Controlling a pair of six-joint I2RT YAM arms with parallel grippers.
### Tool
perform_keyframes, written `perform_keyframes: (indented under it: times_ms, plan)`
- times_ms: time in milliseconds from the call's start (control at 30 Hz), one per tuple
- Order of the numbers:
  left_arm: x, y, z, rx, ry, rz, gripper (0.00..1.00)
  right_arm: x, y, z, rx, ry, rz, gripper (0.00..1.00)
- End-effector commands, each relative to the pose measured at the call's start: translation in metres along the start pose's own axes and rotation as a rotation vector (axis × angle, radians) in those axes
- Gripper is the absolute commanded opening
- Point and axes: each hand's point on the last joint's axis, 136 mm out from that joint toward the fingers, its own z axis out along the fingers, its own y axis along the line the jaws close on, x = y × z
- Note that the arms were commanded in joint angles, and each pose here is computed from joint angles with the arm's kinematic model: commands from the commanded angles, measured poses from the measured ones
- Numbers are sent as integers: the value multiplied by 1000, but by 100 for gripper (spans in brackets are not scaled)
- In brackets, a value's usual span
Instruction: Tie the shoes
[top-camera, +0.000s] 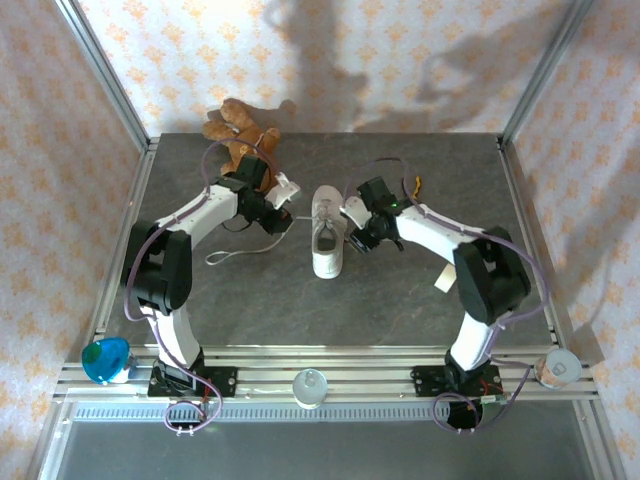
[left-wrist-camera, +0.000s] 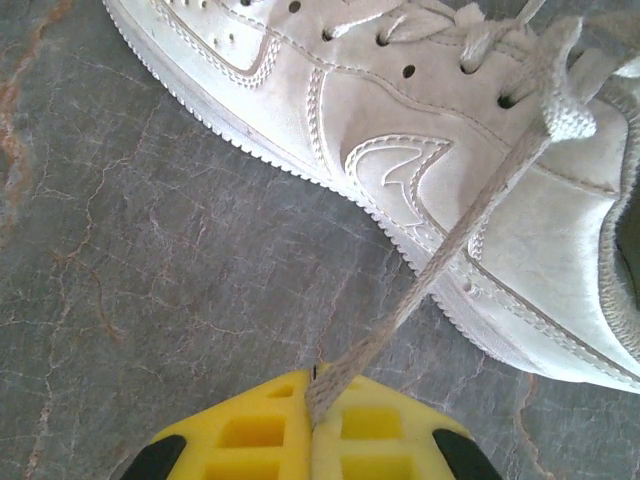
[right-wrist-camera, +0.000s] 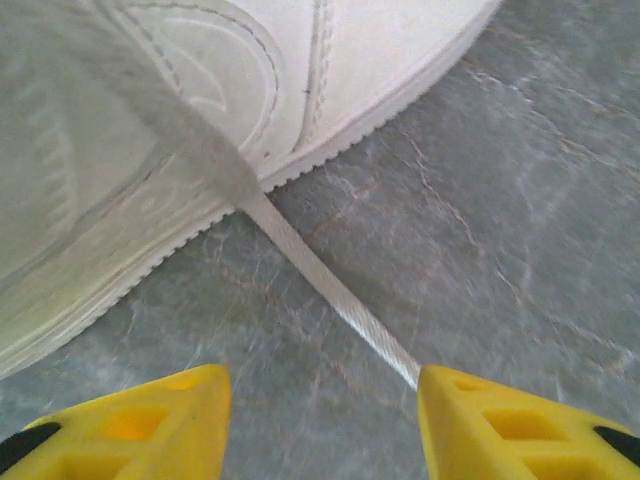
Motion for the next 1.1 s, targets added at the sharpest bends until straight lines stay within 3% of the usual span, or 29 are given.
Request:
perform_keyframes:
  times_ms: [0, 533, 600, 700, 733, 1067]
  plan:
    - [-2, 11, 0, 4, -6, -50, 0, -12, -2, 9, -17, -7, -66, 52]
    - [-9, 14, 8, 57, -4, -55, 0, -66, 33, 13, -234, -239, -139, 52]
    - [-10, 12, 8, 63, -6, -59, 0, -72, 33, 13, -249, -252, -129, 43]
    - [-9, 8, 5, 64, -7, -61, 0, -78, 33, 9, -253, -274, -113, 7]
    - [-5, 9, 7, 64, -1, -69, 0, -79, 32, 7, -243, -283, -108, 0]
    - [21, -10, -28, -10, 7, -62, 0, -59, 11, -22, -108, -313, 2, 0]
